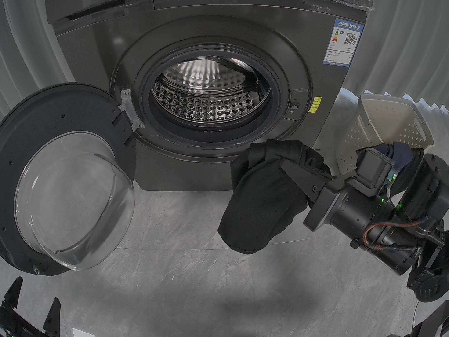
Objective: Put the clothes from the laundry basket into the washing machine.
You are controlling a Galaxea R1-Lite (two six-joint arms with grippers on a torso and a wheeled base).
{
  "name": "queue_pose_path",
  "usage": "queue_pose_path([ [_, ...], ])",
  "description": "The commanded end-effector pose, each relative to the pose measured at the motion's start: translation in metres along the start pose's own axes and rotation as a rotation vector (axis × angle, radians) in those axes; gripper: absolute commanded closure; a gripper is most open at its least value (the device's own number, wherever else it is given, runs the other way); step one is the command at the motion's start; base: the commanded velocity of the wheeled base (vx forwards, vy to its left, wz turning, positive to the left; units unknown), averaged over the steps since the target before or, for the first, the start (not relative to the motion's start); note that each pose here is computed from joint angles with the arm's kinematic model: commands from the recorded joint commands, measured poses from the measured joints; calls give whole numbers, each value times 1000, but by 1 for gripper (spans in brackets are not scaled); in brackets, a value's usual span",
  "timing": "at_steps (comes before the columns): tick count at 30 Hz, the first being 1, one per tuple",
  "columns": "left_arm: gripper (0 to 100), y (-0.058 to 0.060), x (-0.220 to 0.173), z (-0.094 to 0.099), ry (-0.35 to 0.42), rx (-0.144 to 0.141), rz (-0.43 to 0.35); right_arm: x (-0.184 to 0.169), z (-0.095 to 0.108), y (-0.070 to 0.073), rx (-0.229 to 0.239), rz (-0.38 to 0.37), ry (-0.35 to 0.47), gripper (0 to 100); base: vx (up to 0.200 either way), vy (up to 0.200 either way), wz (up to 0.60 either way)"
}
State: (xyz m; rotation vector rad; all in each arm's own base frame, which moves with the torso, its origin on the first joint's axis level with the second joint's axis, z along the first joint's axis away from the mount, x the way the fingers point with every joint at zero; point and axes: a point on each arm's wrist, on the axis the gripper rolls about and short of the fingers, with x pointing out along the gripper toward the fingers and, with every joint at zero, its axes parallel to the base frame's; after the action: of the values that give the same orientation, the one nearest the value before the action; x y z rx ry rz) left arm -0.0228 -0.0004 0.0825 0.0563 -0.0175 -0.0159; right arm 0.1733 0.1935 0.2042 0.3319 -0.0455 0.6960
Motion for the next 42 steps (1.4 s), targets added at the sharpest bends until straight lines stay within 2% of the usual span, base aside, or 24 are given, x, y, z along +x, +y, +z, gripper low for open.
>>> queue_pose_path([
  [1, 0, 1, -13, 43, -230, -61, -14, 11, -4, 2, 4, -5, 4, 100, 0, 0, 0],
  [2, 0, 2, -19, 66, -287, -78, -23, 12, -3, 2, 3, -10, -2, 100, 0, 0, 0],
  [4, 0, 3, -11, 86, -226, -85, -97, 18, 3, 5, 9, 5, -28, 100, 0, 0, 0],
  [5, 0, 3, -4, 87, -183, -90, -156, 24, 4, 7, 11, 11, -39, 100, 0, 0, 0],
  [6, 0, 2, -1, 87, -163, -95, -181, 27, 4, 7, 13, 11, -40, 100, 0, 0, 0],
  [7, 0, 1, 6, 85, -108, -99, -275, 34, 4, 11, 18, 17, -54, 100, 0, 0, 0],
  [8, 0, 0, 14, 85, -59, -103, -330, 38, 7, 12, 23, 21, -76, 100, 0, 0, 0],
  [10, 0, -1, 21, 86, -21, -102, -370, 40, 10, 13, 26, 28, -95, 100, 0, 0, 0],
  [11, 0, -4, 36, 89, 43, -103, -458, 47, 11, 14, 27, 30, -108, 100, 0, 0, 0],
  [12, 0, -4, 38, 90, 49, -104, -470, 48, 11, 15, 28, 30, -108, 100, 0, 0, 0],
  [13, 0, -5, 49, 91, 77, -103, -520, 53, 10, 15, 29, 29, -116, 100, 0, 0, 0],
  [16, 0, -9, 72, 93, 116, -71, -590, 60, 14, 15, 31, 33, -135, 100, 0, 0, 0],
  [19, 0, -14, 95, 94, 152, -78, -643, 66, 19, 17, 37, 39, -161, 100, 0, 0, 0],
  [22, 0, -23, 115, 92, 172, -80, -715, 70, 22, 18, 46, 36, -179, 100, 0, 0, 0],
  [24, 0, -32, 125, 93, 181, -86, -765, 69, 21, 19, 69, 39, -177, 100, 0, 0, 0],
  [26, 0, -36, 131, 92, 192, -91, -784, 68, 21, 20, 79, 41, -174, 100, 0, 0, 0],
  [27, 0, -44, 143, 90, 214, -95, -804, 67, 22, 20, 80, 41, -174, 100, 0, 0, 0],
  [29, 0, -49, 150, 88, 228, -95, -813, 66, 23, 20, 81, 41, -176, 100, 0, 0, 0],
  [31, 0, -61, 168, 81, 261, -96, -840, 63, 27, 20, 82, 42, -184, 100, 0, 0, 0],
  [36, 0, -78, 197, 73, 248, -106, -861, 51, 29, 20, 82, 46, -174, 100, 0, 0, 0],
  [40, 0, -98, 213, 69, 238, -106, -869, 45, 27, 19, 79, 42, -163, 100, 0, 0, 0],
  [42, 0, -102, 217, 69, 237, -111, -866, 43, 29, 19, 80, 43, -164, 100, 0, 0, 0],
])
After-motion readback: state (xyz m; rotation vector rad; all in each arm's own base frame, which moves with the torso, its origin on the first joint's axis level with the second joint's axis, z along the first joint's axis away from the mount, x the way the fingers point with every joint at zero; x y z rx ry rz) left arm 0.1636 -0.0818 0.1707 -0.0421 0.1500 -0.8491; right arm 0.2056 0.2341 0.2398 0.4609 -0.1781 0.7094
